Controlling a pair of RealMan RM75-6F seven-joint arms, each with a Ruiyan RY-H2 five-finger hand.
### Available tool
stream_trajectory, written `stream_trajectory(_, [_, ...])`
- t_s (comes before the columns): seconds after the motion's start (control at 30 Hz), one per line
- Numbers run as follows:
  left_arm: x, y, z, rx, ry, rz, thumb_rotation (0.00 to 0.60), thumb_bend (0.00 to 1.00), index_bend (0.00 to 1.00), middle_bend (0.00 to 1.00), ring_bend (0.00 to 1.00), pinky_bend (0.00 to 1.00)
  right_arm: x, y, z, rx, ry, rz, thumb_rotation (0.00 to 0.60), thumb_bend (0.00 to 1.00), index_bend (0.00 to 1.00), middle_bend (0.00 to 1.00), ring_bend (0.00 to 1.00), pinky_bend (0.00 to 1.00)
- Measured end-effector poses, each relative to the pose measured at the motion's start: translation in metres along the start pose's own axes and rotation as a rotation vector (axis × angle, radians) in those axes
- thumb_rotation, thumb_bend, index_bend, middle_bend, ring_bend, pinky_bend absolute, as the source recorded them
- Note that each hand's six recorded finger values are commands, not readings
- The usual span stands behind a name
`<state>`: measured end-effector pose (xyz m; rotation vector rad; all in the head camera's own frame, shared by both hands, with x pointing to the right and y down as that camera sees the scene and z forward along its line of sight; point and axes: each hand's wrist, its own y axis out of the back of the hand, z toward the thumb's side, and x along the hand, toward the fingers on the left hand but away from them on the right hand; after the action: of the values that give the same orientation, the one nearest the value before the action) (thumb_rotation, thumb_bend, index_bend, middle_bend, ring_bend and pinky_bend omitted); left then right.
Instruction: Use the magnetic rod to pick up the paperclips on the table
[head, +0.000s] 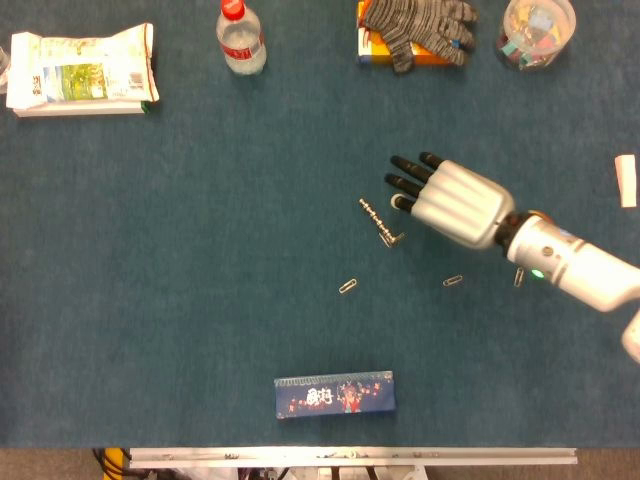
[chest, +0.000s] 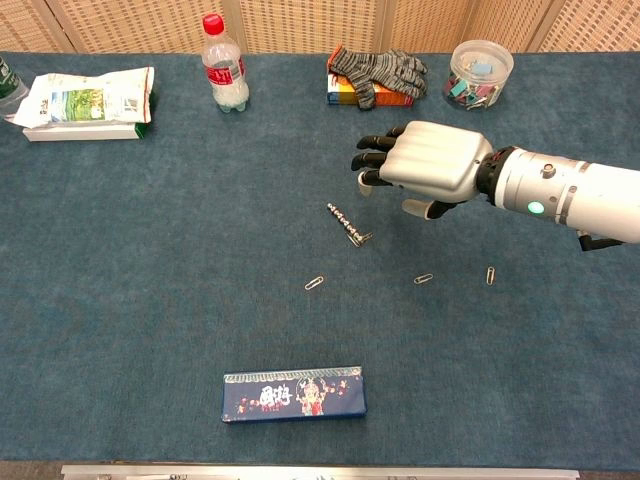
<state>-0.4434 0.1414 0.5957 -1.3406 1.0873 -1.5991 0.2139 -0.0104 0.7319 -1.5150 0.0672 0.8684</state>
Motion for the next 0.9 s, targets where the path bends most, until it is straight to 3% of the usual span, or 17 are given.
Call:
stream_trajectory(0.23, [-0.001,0.004,-0.002,0.001,0.01,0.018,0.6,0.19,0.46,0.03,0.0,0.0,-0.017,-0.005,0.008,-0.01,0.023,0.008,0.6,0.72,0.31,0.15,0.05,0.21])
stream_trajectory(0.6, [-0.001,0.008,-0.005,-0.002,0.024,0.036,0.6,0.19,0.47,0.04,0.0,0.0,-0.035,-0.012,0.014,-0.001,0.036,0.006,0.6,0.83,0.31,0.15,0.05,0.2])
stream_trajectory(0.9, [-0.001,0.009,-0.006,-0.006,0.023,0.036,0.6,0.19,0.47,0.04,0.0,0.0,-0.05,-0.012,0.02,0.007,0.046,-0.008,0.6,0.84,0.31,0.15,0.05,0.2])
